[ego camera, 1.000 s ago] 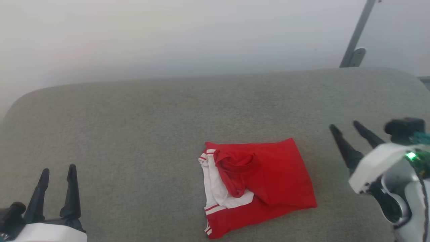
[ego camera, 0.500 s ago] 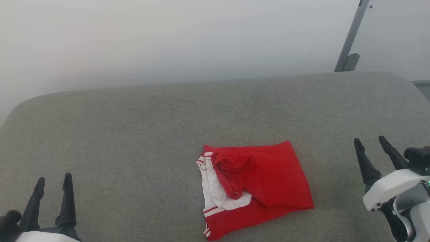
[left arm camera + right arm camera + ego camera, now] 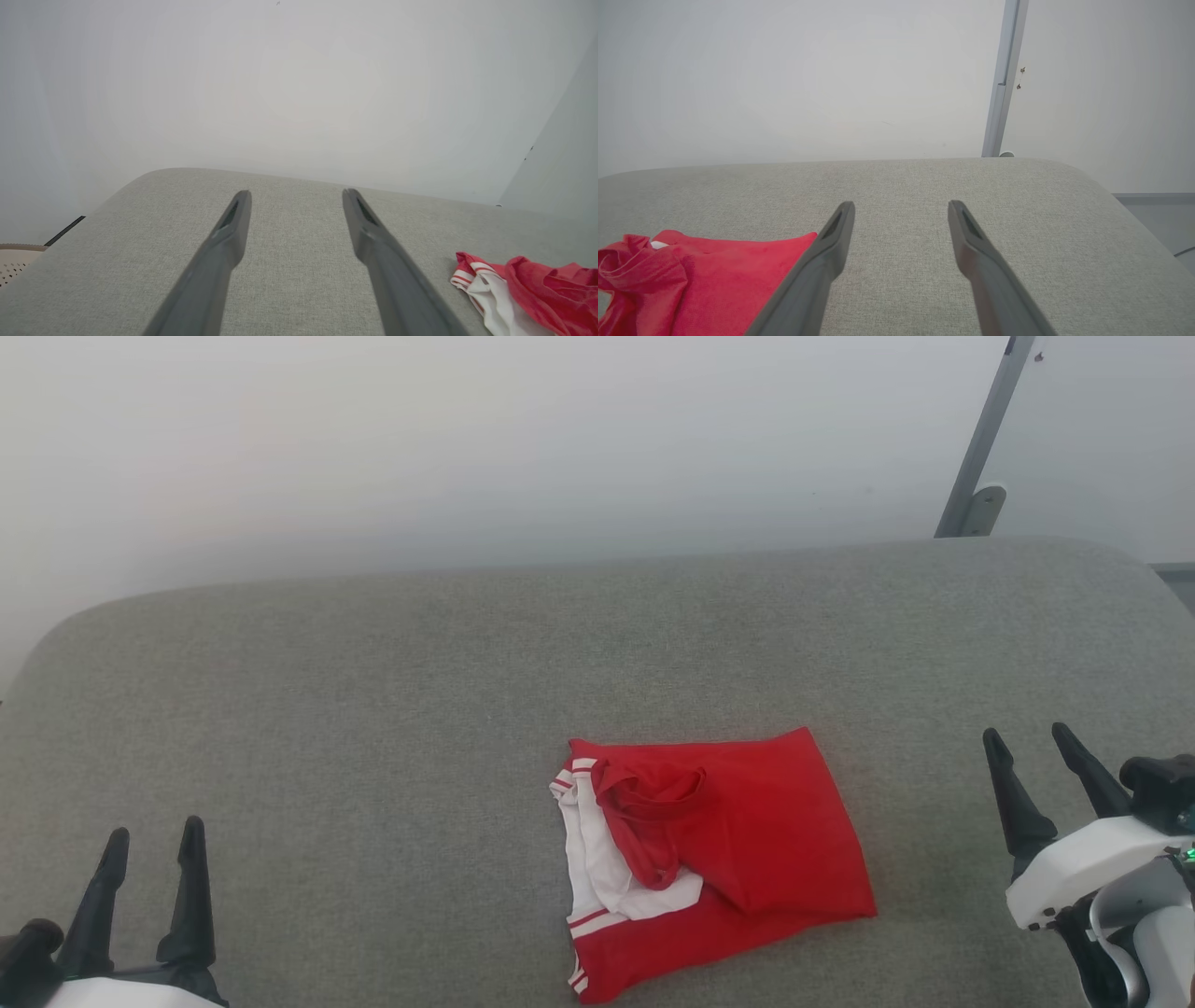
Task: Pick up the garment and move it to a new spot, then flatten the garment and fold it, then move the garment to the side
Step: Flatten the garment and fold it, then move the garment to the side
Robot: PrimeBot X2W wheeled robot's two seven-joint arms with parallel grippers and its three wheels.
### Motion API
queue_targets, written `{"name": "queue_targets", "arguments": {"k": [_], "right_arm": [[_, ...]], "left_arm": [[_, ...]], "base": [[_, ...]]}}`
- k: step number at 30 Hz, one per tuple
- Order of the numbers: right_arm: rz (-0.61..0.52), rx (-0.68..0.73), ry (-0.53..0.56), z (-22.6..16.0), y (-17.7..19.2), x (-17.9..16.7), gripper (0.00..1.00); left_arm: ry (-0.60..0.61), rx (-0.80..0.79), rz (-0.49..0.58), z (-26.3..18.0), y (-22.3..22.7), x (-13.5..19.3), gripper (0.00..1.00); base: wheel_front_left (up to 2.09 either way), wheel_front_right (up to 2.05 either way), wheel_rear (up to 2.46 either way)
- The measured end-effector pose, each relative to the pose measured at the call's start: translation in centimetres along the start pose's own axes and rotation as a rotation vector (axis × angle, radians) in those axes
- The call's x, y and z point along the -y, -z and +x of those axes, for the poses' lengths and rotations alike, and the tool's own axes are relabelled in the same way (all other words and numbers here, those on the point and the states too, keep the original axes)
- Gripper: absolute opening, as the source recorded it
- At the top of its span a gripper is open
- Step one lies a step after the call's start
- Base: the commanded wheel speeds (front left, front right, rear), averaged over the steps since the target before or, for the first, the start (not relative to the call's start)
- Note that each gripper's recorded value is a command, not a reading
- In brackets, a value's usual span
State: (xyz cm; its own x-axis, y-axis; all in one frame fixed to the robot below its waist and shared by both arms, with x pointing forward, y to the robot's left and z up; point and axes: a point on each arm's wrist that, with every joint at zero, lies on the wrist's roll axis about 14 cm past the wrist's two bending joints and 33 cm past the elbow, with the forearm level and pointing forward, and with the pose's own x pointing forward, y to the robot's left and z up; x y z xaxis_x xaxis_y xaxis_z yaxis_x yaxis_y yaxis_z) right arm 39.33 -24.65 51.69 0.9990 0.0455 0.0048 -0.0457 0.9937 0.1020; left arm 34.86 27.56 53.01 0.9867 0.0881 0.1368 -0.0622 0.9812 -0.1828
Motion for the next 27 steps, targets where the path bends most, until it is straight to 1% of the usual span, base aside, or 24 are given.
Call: {"name": "queue_targets", "arguments": {"k": [15, 20, 24, 27], "right_arm": [[0.002, -0.024, -0.024, 0.5, 0.6, -0.9, 1.00], [0.020, -0.129, -0.096, 0.8, 2.7, -3.5, 1.00], [0.043, -0.256, -0.167, 0.9, 5.0, -6.2, 1.00], [0.040, -0.376, -0.201, 0.8, 7.1, -7.2, 1.00]], "left_arm": [[-0.010, -0.008, -0.002, -0.4, 0.2, -0.3, 1.00], [-0.025, -0.010, 0.002, -0.9, 0.1, -1.0, 1.00], [-0.039, -0.017, 0.002, -1.5, 0.3, -1.4, 1.00], [-0.050, -0.030, 0.002, -1.9, 0.6, -1.7, 1.00]], "base": [[0.00, 0.00, 0.00], [0.00, 0.00, 0.00], [0.00, 0.00, 0.00], [0.00, 0.00, 0.00]]}}
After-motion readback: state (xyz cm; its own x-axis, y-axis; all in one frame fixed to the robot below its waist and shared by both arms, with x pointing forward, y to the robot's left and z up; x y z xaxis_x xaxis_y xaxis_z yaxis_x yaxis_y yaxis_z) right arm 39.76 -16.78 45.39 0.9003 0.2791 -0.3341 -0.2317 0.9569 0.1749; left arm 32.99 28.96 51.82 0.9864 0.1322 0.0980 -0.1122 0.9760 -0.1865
